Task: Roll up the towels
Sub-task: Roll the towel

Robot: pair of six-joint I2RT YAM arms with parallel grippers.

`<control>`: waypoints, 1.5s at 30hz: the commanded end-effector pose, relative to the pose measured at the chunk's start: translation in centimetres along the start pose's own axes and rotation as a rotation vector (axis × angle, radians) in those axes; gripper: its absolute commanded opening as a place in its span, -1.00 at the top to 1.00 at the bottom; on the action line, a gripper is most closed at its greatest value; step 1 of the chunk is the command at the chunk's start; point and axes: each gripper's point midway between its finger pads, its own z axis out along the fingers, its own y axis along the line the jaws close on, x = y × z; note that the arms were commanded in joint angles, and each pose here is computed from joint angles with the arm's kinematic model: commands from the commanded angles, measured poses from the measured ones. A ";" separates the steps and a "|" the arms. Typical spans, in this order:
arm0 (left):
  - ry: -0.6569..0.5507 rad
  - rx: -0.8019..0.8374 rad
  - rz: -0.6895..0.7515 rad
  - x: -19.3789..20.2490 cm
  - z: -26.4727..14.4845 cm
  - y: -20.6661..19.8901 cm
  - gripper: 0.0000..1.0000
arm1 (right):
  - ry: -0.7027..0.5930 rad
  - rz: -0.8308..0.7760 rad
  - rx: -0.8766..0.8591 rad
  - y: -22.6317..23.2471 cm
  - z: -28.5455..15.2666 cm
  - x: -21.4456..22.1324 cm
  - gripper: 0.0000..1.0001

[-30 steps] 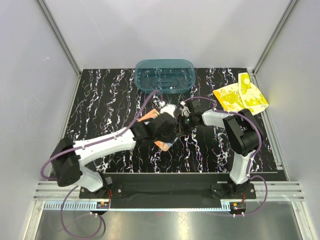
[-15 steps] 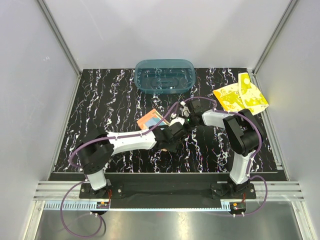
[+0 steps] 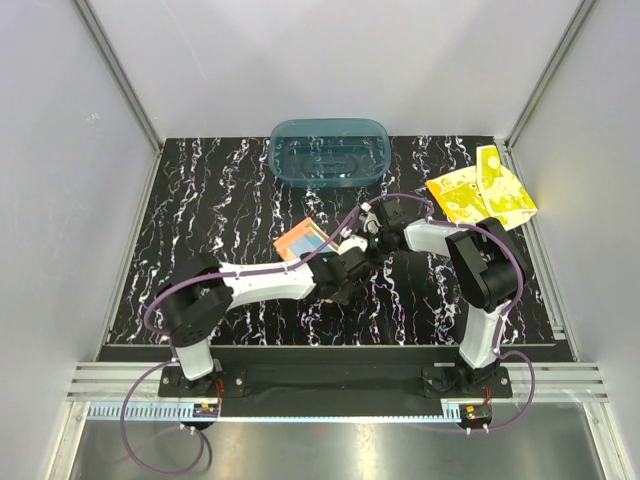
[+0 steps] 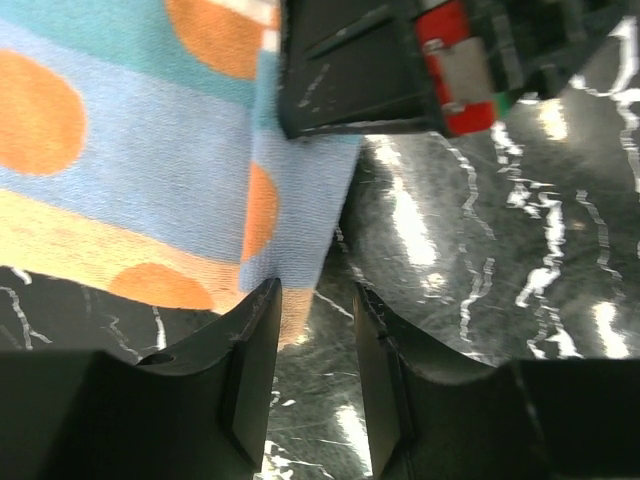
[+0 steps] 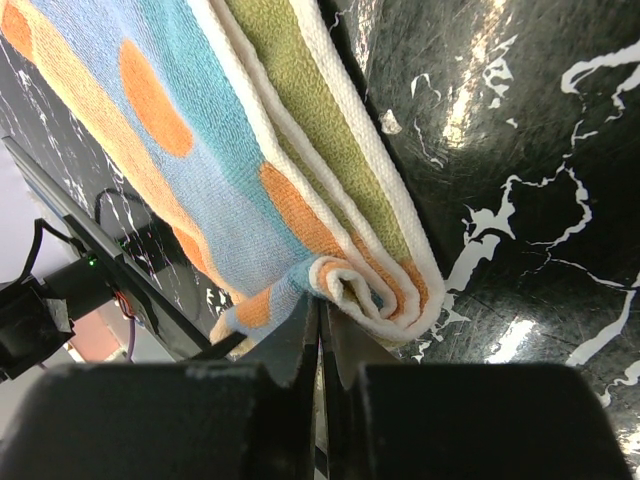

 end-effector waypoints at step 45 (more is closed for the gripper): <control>0.226 0.279 0.032 5.2 2.4 -3.3 1.00 | 0.056 -0.043 0.205 -4.6 0.8 -0.9 0.92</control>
